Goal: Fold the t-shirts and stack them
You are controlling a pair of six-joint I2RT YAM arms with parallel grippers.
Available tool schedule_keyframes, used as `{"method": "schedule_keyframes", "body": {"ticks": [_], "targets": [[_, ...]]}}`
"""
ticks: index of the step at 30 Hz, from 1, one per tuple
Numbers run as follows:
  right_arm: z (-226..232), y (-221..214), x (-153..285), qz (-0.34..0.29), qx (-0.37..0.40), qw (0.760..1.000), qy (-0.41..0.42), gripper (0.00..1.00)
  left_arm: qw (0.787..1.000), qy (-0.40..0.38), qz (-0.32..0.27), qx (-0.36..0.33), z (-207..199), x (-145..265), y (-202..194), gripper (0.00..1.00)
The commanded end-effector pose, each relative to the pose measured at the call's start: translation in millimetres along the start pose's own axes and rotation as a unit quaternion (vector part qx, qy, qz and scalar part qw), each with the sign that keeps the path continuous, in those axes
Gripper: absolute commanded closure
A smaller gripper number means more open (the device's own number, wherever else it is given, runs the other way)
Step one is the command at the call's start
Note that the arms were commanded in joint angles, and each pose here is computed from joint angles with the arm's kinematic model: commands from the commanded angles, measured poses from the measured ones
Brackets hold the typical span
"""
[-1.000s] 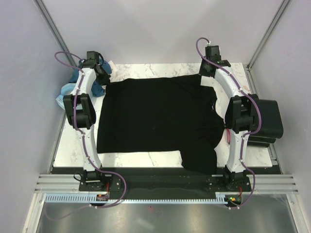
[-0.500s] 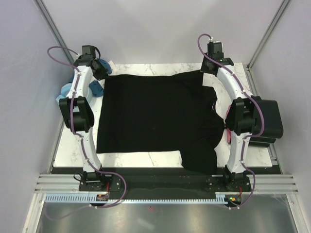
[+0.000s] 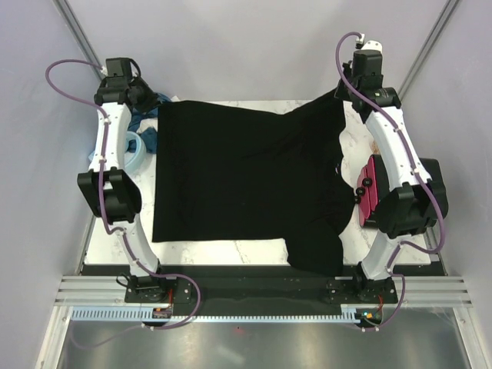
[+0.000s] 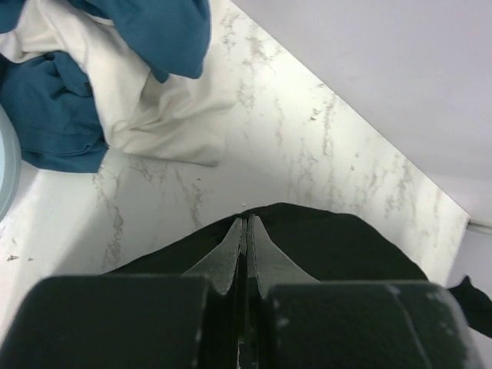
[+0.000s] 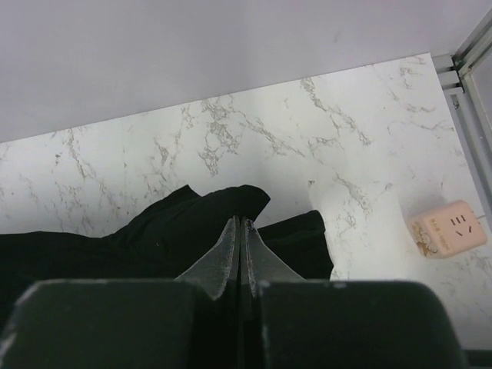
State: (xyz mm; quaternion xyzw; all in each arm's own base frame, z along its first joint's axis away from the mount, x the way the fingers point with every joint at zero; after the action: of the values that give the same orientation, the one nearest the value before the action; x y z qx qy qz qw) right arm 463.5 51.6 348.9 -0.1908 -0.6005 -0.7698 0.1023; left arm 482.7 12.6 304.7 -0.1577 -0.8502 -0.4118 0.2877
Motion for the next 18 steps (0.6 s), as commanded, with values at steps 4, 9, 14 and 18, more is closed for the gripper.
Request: {"method": "schedule_keyframes", "body": {"ticks": [4, 9, 14, 18], "targets": [[-4.4, 23.8, 29.9, -0.047, 0.013, 0.999, 0.006, 1.00, 0.996, -0.091, -0.002, -0.018, -11.0, 37.3, 13.5, 0.98], [0.1, 30.2, 41.5, -0.046, 0.005, 0.999, 0.025, 1.00, 0.995, -0.096, 0.026, -0.002, -6.5, 40.3, -1.3, 0.98], [6.0, 24.0, 58.0, -0.018, -0.004, 0.998, 0.057, 1.00, 0.996, -0.083, 0.039, 0.011, -2.1, 58.0, -19.0, 0.98], [5.8, 14.1, 68.7, -0.006, -0.010, 0.997, 0.070, 1.00, 0.999, -0.038, 0.033, 0.002, 6.3, 70.9, -19.3, 0.98]]}}
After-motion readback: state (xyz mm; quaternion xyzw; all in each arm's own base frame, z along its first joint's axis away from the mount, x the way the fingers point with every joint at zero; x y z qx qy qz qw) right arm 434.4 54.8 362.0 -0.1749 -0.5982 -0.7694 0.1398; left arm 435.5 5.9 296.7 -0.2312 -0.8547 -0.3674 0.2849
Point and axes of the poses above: each gripper's point midway between its finger pads, its own x axis back along the fingers, its own z axis along the line the jaws close on, y = z × x, the point moved 7 cm from there along x, back along the fingers, and after that the axes turned 3 degrees about -x, right-handed, at the moved point
